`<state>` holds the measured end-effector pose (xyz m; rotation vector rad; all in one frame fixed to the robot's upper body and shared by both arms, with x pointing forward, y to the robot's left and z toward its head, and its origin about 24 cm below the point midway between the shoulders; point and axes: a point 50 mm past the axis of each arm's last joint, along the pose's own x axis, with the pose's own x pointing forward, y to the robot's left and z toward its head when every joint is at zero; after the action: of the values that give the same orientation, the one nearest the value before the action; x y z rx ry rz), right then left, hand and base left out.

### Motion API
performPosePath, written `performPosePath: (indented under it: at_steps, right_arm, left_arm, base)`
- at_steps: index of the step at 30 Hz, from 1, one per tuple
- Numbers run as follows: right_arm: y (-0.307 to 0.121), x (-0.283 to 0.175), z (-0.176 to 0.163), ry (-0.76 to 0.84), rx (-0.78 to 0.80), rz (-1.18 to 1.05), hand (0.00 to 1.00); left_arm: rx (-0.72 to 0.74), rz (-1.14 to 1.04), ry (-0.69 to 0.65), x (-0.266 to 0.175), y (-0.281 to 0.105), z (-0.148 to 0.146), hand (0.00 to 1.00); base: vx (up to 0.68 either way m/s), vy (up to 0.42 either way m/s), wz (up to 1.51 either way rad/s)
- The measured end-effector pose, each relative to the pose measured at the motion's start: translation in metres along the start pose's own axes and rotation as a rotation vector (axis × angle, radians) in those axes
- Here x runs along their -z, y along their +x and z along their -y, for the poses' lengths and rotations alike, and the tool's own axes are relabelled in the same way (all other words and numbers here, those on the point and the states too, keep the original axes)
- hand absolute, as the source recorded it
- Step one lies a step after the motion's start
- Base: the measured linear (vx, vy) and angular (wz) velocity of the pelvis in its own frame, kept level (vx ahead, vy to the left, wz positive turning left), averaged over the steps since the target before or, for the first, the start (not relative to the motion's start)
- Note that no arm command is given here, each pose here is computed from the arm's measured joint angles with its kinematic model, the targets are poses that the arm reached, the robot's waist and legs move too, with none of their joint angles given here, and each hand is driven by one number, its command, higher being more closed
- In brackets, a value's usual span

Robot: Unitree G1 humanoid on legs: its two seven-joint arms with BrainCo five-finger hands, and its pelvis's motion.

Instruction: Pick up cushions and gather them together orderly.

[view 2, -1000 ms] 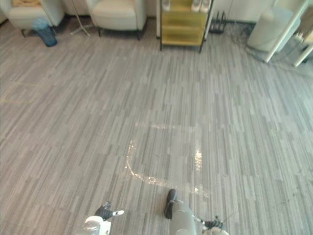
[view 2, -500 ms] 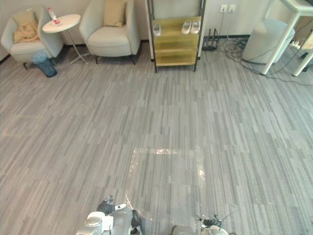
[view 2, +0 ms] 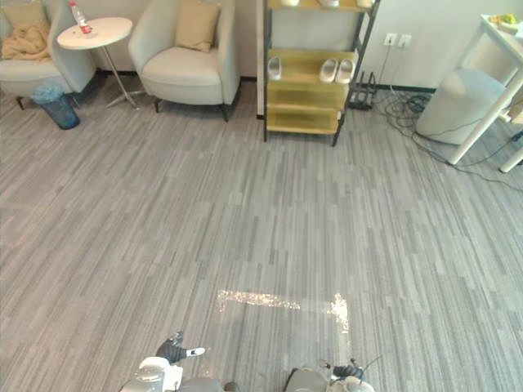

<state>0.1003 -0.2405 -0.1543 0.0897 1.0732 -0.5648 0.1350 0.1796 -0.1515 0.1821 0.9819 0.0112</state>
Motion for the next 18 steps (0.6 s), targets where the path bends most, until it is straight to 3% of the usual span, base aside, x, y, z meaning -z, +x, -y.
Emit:
performPosePath:
  at_steps: [9, 18]
  right_arm:
    - [-0.002, 0.015, 0.012, -0.006, 0.024, -0.045, 0.0]
    - [-0.004, 0.025, 0.011, 0.015, 0.032, -0.073, 0.0]
  left_arm:
    - [0.059, 0.028, -0.048, -0.011, 0.001, 0.026, 0.0]
    - [0.03, 0.034, -0.064, -0.011, 0.001, 0.017, 0.0]
  base:
    - [0.29, -0.255, 0.27]
    - [0.16, 0.064, -0.09]
